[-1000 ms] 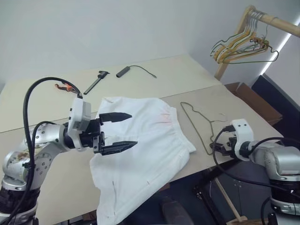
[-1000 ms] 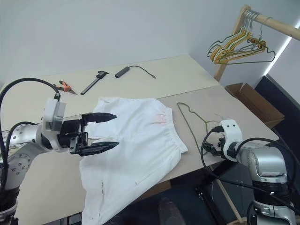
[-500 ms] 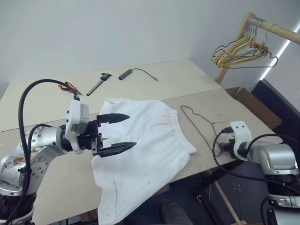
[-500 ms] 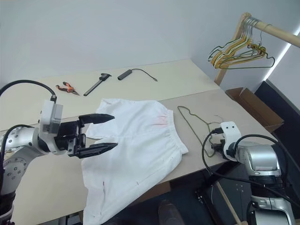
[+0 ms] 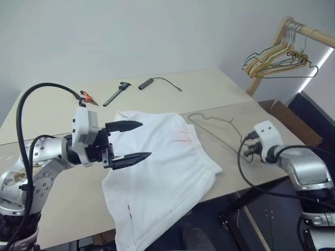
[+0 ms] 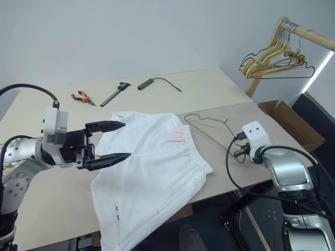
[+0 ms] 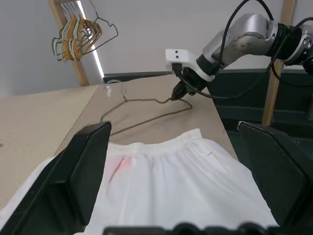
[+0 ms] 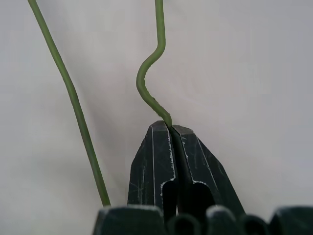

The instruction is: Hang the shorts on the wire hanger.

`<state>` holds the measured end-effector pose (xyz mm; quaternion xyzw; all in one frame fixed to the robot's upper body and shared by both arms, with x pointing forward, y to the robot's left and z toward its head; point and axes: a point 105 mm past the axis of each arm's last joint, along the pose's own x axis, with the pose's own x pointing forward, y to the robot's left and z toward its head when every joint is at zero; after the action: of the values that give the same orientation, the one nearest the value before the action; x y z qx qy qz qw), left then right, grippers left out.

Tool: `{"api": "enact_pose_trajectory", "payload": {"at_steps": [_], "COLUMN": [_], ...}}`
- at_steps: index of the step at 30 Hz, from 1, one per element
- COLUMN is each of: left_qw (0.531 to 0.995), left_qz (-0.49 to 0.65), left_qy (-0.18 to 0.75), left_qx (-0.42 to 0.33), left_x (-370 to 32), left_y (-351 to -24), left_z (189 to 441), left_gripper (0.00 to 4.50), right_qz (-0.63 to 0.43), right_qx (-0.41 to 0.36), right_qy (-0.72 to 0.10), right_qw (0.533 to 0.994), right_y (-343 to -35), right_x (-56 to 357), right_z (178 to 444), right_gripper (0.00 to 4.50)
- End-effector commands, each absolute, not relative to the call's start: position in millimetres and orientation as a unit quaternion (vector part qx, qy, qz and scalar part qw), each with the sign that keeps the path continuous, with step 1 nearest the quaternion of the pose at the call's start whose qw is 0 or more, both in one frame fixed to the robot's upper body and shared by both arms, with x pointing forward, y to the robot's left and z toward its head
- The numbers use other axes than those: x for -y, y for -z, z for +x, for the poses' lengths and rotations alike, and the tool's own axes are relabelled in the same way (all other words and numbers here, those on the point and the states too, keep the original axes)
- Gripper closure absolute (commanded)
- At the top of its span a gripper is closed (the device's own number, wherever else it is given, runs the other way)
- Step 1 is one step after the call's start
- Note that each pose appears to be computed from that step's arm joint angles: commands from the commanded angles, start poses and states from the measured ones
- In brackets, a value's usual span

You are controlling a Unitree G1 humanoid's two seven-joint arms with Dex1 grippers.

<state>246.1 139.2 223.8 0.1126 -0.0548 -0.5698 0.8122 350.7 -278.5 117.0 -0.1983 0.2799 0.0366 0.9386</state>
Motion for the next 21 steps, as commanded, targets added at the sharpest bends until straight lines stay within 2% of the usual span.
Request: {"api": "enact_pose_trajectory", "payload": {"at_steps": [1, 4, 7, 11, 16, 21], "left_qw": [0.817, 0.820, 0.832, 0.851, 0.864, 0.867], "left_qz": [0.134, 0.141, 0.141, 0.148, 0.166, 0.166], "left_qy": [0.554, 0.547, 0.527, 0.492, 0.466, 0.463], "left_qx": [0.090, 0.095, 0.104, 0.107, 0.096, 0.082], "left_x": [-143, -145, -151, -167, -186, -191], "left_y": [-239, -241, -249, -264, -277, -279], "left_z": [247, 249, 258, 274, 291, 303], "left_gripper": [0.00, 0.00, 0.00, 0.00, 0.00, 0.00], "right_qz": [-0.224, -0.246, -0.313, -0.434, -0.494, -0.493], "right_qx": [-0.197, -0.120, -0.024, 0.100, 0.204, 0.283], "right_qy": [0.005, -0.004, -0.061, -0.170, -0.243, -0.280], "right_qw": [0.955, 0.962, 0.947, 0.879, 0.810, 0.774], "right_y": [-159, -186, -212, -229, -240, -256], "right_x": [286, 273, 243, 197, 156, 129], "right_z": [367, 379, 383, 374, 365, 357], "right_gripper": [4.46, 4.46, 4.46, 4.46, 4.46, 4.46]}}
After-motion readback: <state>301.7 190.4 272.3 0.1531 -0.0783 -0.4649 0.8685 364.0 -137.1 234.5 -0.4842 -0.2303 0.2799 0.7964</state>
